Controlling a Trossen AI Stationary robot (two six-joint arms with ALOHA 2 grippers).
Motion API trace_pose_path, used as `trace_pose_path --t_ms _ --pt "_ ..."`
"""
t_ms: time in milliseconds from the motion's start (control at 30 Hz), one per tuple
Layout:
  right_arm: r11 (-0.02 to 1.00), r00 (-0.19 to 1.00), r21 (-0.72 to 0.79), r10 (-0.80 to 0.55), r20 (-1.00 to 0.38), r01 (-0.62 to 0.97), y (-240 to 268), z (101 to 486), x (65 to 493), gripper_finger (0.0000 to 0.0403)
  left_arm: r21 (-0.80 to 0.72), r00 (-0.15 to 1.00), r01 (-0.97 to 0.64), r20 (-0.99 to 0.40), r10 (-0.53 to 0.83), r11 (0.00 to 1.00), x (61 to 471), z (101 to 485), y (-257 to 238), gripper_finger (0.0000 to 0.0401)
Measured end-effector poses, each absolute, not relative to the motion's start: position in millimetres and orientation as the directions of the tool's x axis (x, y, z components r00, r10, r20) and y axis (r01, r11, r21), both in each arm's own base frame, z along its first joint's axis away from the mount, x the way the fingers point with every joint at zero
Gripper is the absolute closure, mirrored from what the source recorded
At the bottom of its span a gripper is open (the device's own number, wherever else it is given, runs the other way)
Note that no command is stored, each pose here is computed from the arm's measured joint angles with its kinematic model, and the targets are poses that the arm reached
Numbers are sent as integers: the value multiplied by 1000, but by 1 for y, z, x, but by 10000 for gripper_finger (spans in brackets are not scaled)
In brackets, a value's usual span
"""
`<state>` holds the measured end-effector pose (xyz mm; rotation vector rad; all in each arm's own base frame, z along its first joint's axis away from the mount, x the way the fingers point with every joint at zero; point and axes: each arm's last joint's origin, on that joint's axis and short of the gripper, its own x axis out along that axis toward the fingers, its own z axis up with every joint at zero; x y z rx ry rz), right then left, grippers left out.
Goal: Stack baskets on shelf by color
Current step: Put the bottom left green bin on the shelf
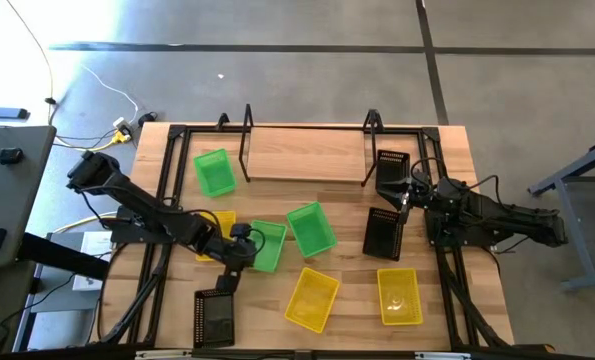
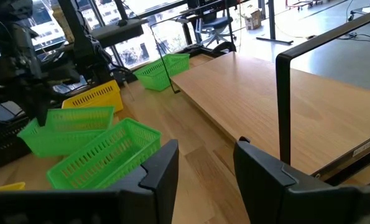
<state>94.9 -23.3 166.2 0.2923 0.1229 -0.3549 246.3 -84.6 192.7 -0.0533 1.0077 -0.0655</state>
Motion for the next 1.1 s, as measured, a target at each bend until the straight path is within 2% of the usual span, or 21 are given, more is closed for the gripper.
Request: trace_pose_path --t_ms 300,733,1100 --pt "896 931 259 -324 -170 359 -23 166 95 263 2 479 -14 -878 8 1000 247 212 -83 398" --pt "897 931 259 -324 -170 359 -23 166 95 263 59 553 -43 -830 73 997 256 243 -77 398" --pt "897 931 259 -324 -170 359 -23 166 95 263 162 608 -69 -776 170 984 269 268 -43 398"
